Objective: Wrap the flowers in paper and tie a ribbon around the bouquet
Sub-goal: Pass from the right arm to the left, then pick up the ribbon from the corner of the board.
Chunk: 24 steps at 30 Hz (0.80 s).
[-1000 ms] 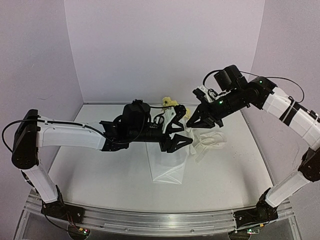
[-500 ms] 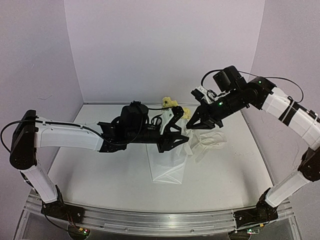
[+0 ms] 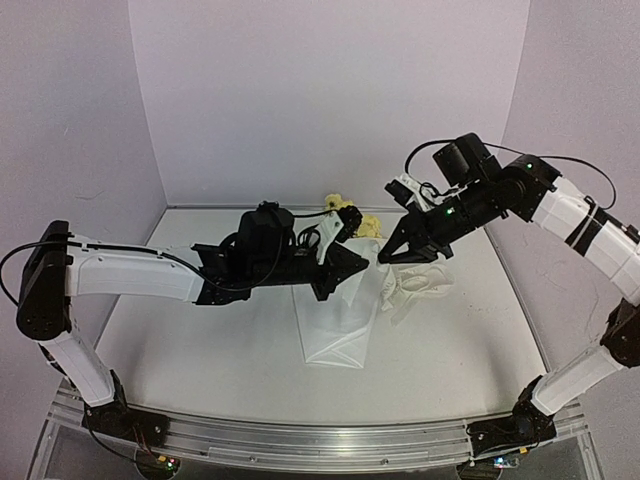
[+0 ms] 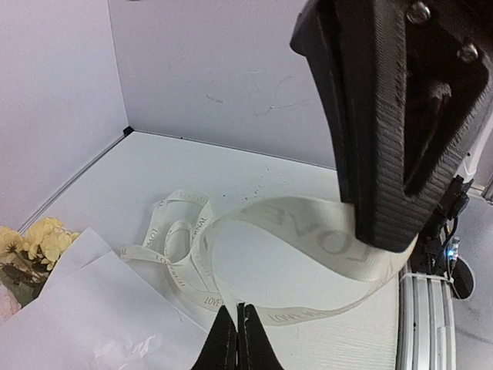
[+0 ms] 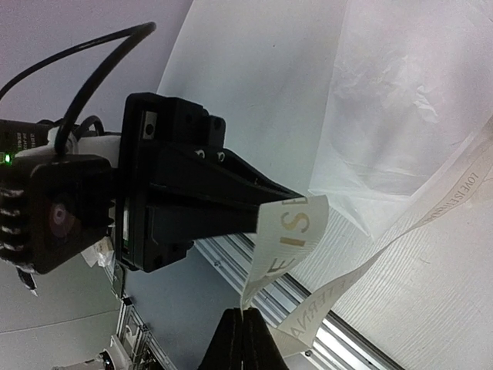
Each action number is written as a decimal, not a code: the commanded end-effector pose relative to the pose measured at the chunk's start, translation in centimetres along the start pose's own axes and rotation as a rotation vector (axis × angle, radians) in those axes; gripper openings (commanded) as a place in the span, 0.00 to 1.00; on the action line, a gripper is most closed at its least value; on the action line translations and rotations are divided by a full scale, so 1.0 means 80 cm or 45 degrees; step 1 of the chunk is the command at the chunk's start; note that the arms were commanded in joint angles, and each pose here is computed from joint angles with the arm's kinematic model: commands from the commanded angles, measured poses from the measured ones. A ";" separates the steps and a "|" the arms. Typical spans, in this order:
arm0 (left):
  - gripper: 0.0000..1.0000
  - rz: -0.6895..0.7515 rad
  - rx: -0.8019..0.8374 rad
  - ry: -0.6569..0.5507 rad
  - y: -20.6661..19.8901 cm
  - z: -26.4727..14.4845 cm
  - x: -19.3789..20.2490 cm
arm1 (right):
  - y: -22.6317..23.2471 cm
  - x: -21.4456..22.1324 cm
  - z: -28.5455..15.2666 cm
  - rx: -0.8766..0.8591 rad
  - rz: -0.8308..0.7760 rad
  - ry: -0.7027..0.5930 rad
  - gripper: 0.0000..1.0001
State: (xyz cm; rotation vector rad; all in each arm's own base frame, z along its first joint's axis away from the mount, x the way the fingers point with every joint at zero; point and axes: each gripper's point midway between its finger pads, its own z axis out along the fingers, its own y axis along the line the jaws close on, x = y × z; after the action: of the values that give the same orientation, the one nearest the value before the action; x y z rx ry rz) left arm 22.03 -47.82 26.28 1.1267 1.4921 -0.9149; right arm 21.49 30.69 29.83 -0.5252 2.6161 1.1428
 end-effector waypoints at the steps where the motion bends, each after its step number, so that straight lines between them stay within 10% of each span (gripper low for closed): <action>1: 0.00 -0.053 -0.250 -0.108 0.038 -0.016 -0.039 | -0.019 0.006 -0.003 0.100 -0.031 -0.022 0.11; 8: 0.00 -0.217 -0.960 -0.137 0.134 -0.120 -0.020 | -0.146 -0.004 -0.034 0.572 0.181 -0.205 0.62; 24: 0.00 -0.424 -1.539 -0.140 0.180 -0.290 0.019 | -0.428 -0.049 -0.010 0.942 0.904 -0.245 0.58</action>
State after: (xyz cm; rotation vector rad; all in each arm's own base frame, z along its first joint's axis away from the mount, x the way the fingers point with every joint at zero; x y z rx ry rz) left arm 29.41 -26.14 28.22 0.1233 1.7440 -0.2248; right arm 35.55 11.48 10.52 0.4905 2.8807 0.2664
